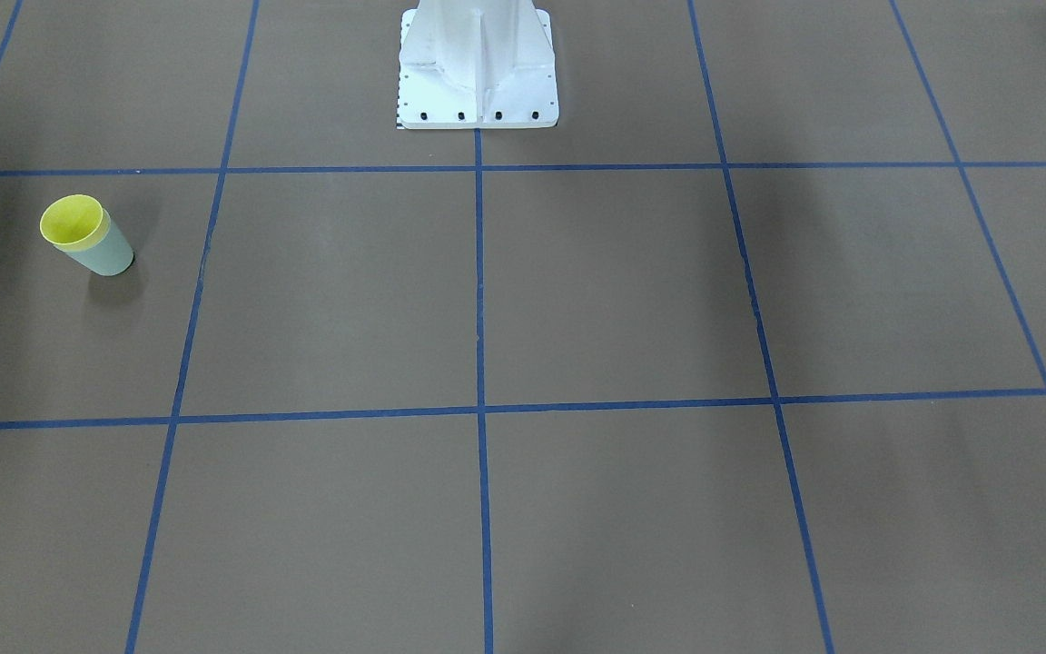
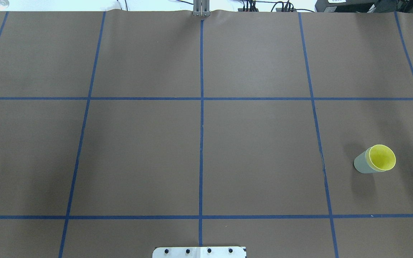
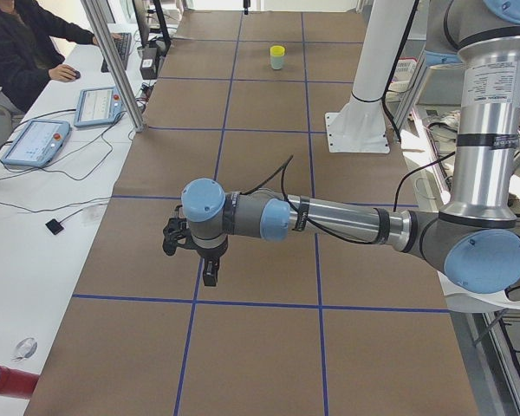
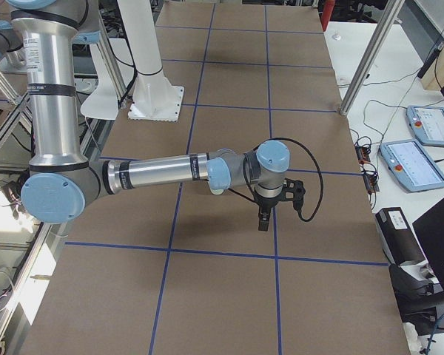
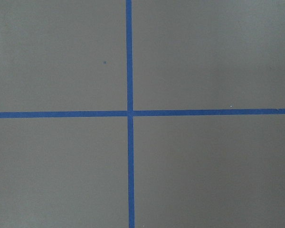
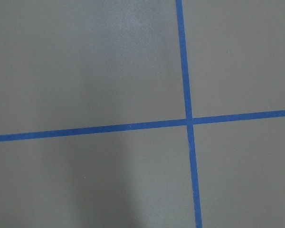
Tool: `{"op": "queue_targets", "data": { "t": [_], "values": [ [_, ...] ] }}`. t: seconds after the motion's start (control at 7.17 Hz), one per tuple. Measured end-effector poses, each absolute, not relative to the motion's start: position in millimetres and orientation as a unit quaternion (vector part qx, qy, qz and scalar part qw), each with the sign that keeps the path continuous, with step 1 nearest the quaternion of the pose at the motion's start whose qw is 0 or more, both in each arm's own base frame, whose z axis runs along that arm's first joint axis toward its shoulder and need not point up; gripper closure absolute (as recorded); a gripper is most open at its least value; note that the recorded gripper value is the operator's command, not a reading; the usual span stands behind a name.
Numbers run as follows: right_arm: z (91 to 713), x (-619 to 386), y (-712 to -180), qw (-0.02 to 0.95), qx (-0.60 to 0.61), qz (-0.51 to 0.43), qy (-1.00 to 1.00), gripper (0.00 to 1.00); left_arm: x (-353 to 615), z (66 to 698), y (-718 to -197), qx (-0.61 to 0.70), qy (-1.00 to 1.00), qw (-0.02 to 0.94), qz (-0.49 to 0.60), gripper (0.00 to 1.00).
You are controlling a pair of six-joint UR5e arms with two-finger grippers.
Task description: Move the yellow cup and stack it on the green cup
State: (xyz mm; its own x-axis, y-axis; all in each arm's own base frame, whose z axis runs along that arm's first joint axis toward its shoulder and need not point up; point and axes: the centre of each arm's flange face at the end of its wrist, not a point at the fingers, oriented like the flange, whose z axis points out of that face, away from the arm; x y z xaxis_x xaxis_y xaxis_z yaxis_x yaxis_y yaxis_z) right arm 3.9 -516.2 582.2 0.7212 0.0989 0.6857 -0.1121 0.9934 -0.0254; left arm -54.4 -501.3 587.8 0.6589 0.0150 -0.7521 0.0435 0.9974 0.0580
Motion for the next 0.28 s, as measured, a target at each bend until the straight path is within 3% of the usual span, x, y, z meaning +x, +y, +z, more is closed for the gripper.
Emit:
{"op": "queue_targets", "data": {
  "t": [0.28],
  "values": [
    [583.0, 3.9, -515.6, 0.928, 0.008, 0.057, -0.369, 0.00, -54.3, 587.5, -501.2, 0.035, 0.413, 0.910, -0.008, 0.00]
  ]
}}
